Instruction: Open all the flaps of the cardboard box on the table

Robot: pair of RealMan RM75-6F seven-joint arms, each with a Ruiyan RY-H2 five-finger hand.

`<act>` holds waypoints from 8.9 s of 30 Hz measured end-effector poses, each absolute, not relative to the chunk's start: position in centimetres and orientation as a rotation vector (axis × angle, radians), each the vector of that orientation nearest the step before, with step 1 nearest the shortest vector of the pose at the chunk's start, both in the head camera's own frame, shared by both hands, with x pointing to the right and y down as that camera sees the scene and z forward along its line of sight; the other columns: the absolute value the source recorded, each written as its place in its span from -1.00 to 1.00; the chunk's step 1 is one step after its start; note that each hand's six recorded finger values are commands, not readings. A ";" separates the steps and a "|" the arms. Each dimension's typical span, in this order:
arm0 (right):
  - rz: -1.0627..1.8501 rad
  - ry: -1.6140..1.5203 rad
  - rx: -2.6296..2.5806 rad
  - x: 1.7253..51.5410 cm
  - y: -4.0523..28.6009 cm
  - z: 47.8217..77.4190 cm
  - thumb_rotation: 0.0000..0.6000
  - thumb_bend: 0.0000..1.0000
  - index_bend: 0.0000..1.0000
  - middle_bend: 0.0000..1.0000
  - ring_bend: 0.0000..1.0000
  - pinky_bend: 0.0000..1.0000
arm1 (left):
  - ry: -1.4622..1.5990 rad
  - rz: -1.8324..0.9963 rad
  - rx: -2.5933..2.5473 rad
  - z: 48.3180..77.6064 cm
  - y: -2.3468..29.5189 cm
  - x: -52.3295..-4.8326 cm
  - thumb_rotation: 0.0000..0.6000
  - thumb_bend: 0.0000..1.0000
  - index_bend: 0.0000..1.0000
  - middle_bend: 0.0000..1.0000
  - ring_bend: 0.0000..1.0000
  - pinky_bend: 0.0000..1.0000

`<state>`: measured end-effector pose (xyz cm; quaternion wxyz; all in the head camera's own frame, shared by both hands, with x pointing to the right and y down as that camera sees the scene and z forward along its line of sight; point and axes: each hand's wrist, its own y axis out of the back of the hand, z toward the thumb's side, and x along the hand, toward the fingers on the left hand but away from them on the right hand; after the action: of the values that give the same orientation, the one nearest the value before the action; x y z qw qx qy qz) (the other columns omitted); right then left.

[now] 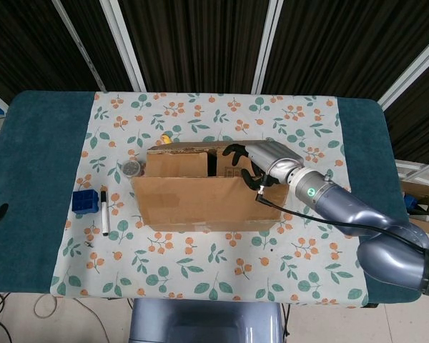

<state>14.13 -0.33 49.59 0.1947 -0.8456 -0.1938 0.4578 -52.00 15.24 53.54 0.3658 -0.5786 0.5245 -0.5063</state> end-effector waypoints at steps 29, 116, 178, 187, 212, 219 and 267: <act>1.435 -0.403 -2.427 14.7 0.0 46.8 1.00 0.20 -0.64 -0.44 0.31 -0.27 | 1.343 -1.304 -1.491 53.3 15.6 -51.9 1.00 -0.55 -0.81 -1.00 -1.00 -1.00; 0.935 -0.104 -1.689 9.0 3.3 57.0 1.00 1.00 -0.66 -0.44 -0.34 -0.48 | 1.323 -1.295 -1.515 53.4 15.3 -51.8 1.00 -0.55 -0.81 -1.00 -1.00 -1.00; 0.862 -0.083 -1.696 8.9 4.8 61.3 1.00 1.00 -0.67 -0.03 -0.55 -0.50 | 1.315 -1.298 -1.519 53.7 15.1 -51.4 1.00 -0.55 -0.82 -1.00 -1.00 -1.00; 0.861 -0.094 -1.677 9.0 4.4 60.6 1.00 1.00 -0.67 0.05 -0.55 -0.51 | 1.314 -1.298 -1.520 53.7 15.1 -51.3 1.00 -0.55 -0.82 -1.00 -1.00 -1.00; 0.804 -0.055 -1.469 9.4 3.1 55.6 1.00 1.00 -0.67 0.18 -0.54 -0.51 | 1.321 -1.290 -1.512 53.3 15.2 -51.3 1.00 -0.55 -0.82 -1.00 -1.00 -1.00; 0.813 -0.039 -1.430 9.9 2.8 54.3 1.00 1.00 -0.67 0.18 -0.54 -0.51 | 1.319 -1.293 -1.516 53.3 15.2 -51.3 1.00 -0.55 -0.82 -1.00 -1.00 -1.00; 1.081 -0.144 -1.475 16.6 -1.0 50.9 -0.90 0.06 -0.65 0.07 -0.52 -0.55 | 1.319 -1.281 -1.457 53.1 15.6 -50.8 1.00 -0.55 -0.82 -1.00 -1.00 -1.00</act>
<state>16.59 -1.01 50.85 0.6080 -0.6383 -0.0624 0.4680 -50.77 15.60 53.09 0.3874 -0.5724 0.5185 -0.5034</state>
